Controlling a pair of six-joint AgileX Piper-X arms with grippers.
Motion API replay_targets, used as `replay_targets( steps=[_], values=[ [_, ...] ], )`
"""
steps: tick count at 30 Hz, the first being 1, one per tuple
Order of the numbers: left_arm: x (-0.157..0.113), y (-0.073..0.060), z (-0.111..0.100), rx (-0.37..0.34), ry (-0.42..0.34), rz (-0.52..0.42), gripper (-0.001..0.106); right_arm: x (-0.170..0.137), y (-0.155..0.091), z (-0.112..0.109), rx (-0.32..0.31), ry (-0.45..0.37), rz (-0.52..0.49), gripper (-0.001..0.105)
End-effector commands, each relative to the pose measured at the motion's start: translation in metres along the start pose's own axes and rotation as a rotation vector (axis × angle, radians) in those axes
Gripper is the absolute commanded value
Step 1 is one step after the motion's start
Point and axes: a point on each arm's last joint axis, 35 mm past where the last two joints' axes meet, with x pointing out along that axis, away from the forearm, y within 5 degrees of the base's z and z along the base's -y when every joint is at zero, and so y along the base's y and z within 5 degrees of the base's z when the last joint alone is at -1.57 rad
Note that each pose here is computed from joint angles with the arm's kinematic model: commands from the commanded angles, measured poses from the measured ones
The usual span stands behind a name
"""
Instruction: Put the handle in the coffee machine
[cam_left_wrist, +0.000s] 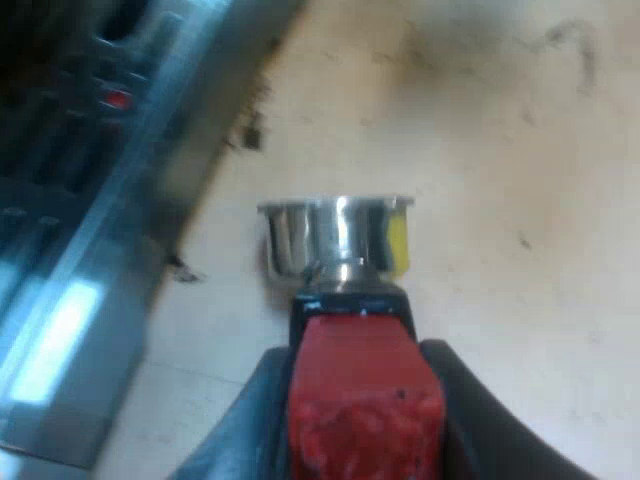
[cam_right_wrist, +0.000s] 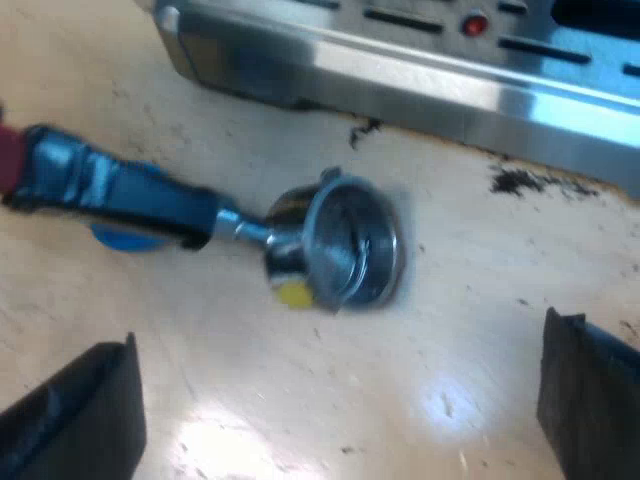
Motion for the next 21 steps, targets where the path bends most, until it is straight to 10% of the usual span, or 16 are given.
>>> replay_targets(
  steps=[1, 21],
  values=[
    [0.001, -0.01, -0.005, 0.013, 0.058, -0.06, 0.0, -0.002, -0.001, -0.003, -0.015, 0.013, 0.002, 0.081],
    [0.038, -0.031, -0.028, 0.18, 0.499, 0.041, 0.0, 0.02, -0.006, -0.037, 0.038, 0.097, 0.025, 0.081]
  ],
)
